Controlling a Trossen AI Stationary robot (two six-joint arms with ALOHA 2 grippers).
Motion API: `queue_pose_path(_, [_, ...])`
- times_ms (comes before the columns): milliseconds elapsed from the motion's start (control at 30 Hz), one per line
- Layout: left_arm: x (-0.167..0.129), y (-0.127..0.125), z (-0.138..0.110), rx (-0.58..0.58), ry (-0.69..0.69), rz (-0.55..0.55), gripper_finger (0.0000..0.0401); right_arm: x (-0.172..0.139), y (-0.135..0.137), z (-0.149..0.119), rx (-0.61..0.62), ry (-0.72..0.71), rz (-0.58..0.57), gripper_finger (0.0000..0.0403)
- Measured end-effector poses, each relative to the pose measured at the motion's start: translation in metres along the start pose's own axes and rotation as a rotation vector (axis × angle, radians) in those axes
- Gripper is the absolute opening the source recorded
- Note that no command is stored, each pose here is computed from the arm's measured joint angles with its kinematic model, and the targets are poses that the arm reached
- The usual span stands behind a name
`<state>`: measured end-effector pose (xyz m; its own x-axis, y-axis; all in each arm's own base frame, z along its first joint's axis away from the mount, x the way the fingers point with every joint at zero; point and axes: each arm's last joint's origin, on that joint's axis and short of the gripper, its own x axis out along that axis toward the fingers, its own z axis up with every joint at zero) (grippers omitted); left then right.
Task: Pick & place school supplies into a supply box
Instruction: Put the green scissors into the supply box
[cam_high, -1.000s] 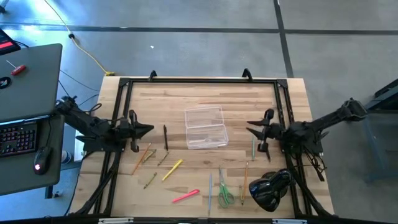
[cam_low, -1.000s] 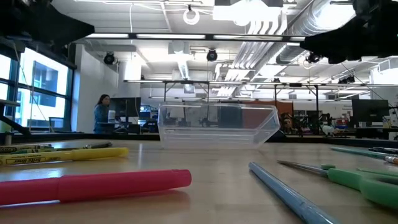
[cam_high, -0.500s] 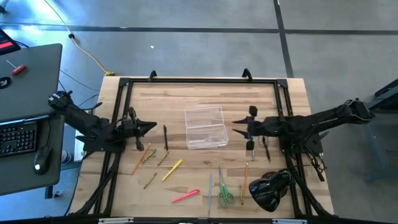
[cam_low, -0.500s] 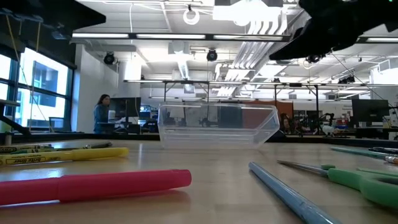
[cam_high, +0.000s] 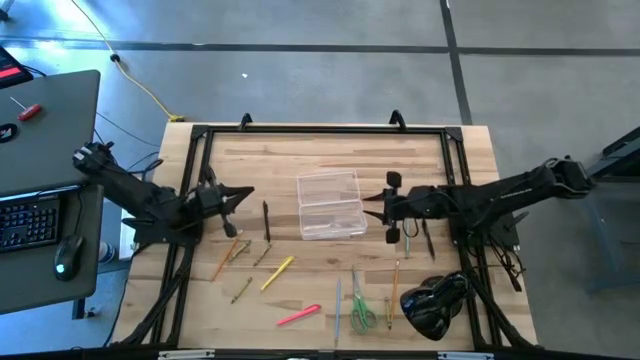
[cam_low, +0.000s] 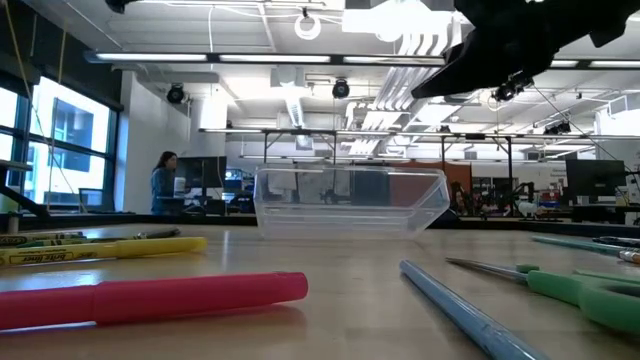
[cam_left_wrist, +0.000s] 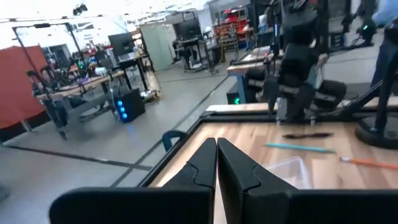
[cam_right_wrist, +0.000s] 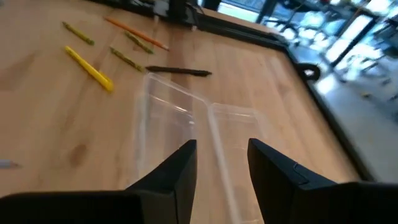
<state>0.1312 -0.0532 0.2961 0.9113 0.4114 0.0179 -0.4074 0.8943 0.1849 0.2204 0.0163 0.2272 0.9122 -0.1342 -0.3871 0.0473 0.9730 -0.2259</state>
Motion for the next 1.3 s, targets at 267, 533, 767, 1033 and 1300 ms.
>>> queue_pose_path(267, [0.0016, -0.0049, -0.0010, 0.035, -0.005, -0.070, 0.0047, 0.0035, 0.0019, 0.0053, -0.017, -0.075, 0.091, 0.0123])
queue_pose_path(533, [0.0048, -0.0096, -0.0048, 0.230, 0.018, -0.044, 0.0046, 0.0073, 0.0024, 0.0024, 0.007, -0.048, 0.068, 0.0123])
queue_pose_path(767, [0.0040, -0.0065, -0.0039, 0.185, 0.027, 0.011, 0.0028, 0.0072, 0.0023, 0.0019, 0.018, -0.044, 0.068, 0.0123])
queue_pose_path(1033, [0.0034, -0.0066, -0.0032, 0.160, 0.010, -0.042, 0.0040, 0.0072, 0.0022, 0.0025, 0.020, -0.050, 0.067, 0.0123])
queue_pose_path(1300, [0.0046, -0.0074, -0.0046, 0.174, 0.028, -0.003, 0.0166, 0.0082, 0.0040, 0.0045, 0.003, -0.082, 0.127, 0.0123])
